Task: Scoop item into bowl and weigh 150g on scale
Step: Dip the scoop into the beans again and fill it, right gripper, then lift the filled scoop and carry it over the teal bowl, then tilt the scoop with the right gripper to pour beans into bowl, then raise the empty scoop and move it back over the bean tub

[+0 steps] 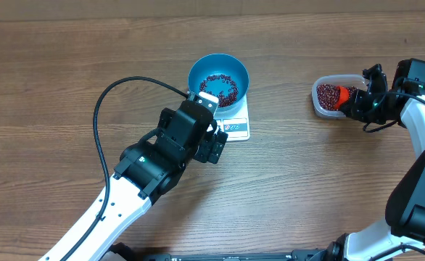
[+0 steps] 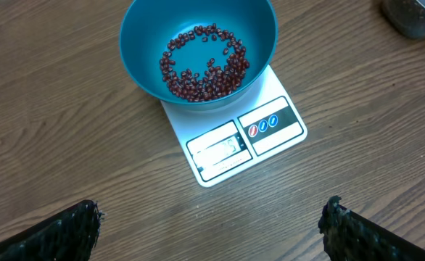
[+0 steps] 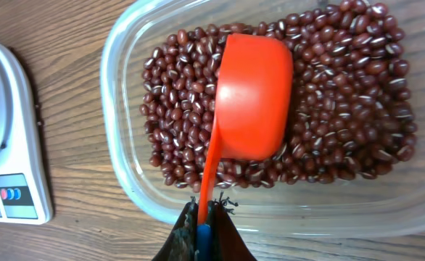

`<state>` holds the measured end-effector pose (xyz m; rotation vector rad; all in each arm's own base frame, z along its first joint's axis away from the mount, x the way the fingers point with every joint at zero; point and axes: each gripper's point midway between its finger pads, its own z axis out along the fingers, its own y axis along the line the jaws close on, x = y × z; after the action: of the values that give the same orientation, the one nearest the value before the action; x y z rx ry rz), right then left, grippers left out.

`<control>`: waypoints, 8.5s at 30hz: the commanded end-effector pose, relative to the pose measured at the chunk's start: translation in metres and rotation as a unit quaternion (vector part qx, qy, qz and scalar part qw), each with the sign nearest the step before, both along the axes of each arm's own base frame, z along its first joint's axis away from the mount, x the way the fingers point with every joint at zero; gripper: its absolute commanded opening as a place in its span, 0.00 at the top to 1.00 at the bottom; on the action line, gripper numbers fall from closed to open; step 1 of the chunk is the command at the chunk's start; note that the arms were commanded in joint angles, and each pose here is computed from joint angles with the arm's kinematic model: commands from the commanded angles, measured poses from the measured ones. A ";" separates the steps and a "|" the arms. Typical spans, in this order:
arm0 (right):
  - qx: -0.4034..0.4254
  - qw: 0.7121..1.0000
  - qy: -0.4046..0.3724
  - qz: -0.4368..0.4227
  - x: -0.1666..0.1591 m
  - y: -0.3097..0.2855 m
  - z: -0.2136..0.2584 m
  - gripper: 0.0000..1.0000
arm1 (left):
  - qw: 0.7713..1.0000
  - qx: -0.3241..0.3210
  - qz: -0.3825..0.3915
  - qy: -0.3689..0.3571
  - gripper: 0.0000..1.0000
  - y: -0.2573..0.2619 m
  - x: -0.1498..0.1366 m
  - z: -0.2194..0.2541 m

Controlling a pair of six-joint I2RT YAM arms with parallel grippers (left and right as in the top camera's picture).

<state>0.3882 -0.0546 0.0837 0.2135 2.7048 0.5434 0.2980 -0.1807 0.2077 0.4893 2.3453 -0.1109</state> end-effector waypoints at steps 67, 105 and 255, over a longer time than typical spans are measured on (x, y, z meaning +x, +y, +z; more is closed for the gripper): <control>0.361 0.928 -0.077 -0.051 -0.012 -0.006 0.055 0.96 | 1.000 0.000 0.015 -0.005 0.00 0.003 0.005 0.002; 0.412 0.894 -0.062 0.165 0.030 0.197 0.093 0.96 | 1.000 0.000 0.015 -0.005 0.01 0.003 0.005 0.002; -0.136 0.984 -0.096 0.069 0.011 -0.013 0.046 0.85 | 1.000 0.000 0.015 -0.005 0.00 0.003 0.005 0.002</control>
<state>0.3960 -0.0650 0.1280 -0.0978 2.5893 0.2238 0.2984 -0.1801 0.2078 0.4873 2.3448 -0.1073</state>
